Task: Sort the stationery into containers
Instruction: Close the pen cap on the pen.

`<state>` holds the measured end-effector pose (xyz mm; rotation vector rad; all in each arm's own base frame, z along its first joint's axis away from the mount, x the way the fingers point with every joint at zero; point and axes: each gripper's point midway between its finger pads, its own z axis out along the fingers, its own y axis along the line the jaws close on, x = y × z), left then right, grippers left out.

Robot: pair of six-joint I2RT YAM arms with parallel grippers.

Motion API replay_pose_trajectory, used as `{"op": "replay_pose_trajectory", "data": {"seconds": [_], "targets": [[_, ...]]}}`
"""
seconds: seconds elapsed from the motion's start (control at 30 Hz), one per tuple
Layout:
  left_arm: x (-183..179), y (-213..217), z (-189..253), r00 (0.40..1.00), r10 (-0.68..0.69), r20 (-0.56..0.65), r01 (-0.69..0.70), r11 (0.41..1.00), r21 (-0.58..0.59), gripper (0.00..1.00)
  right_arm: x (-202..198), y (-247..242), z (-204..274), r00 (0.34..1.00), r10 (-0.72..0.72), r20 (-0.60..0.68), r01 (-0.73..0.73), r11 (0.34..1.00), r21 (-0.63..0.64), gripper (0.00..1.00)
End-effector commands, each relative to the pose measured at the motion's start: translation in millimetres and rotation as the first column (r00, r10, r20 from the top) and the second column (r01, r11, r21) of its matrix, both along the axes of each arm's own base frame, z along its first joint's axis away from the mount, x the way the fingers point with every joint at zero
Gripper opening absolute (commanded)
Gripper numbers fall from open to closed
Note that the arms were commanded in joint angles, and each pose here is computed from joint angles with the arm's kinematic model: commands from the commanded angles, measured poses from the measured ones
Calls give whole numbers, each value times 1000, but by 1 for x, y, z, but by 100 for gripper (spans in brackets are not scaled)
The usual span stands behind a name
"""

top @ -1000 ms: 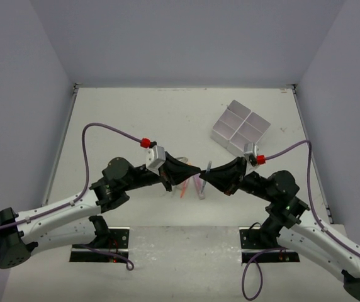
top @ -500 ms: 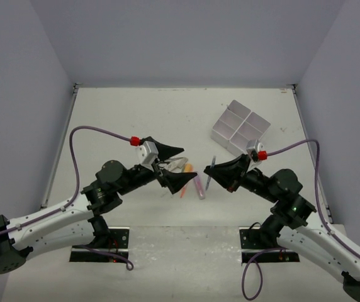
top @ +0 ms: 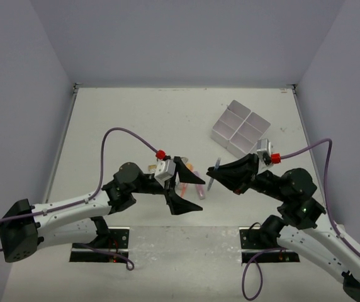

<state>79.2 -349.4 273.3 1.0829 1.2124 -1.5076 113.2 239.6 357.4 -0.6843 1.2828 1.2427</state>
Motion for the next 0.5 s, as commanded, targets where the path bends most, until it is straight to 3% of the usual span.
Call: {"op": "replay_pose_trajectory", "data": {"seconds": [0.0,0.13,0.3,0.33,0.47], "targets": [[-8,-3,30,996,-62,68,68,994,-89,88,-25,-2,33,992,101,81,-106,993,59,0],[-6,-11,30,995,-78,56,82,993,-86,87,-29,0,35,988,132,84,-139,988,73,0],[-5,-15,32,995,-79,55,84,992,-96,71,-28,2,34,987,138,83,-144,987,77,0],[-5,-15,33,995,-81,56,86,992,-97,63,-28,3,34,987,139,83,-145,986,76,0],[-5,-17,34,994,-95,58,100,991,-94,58,-27,3,35,986,138,89,-145,986,78,0]]}}
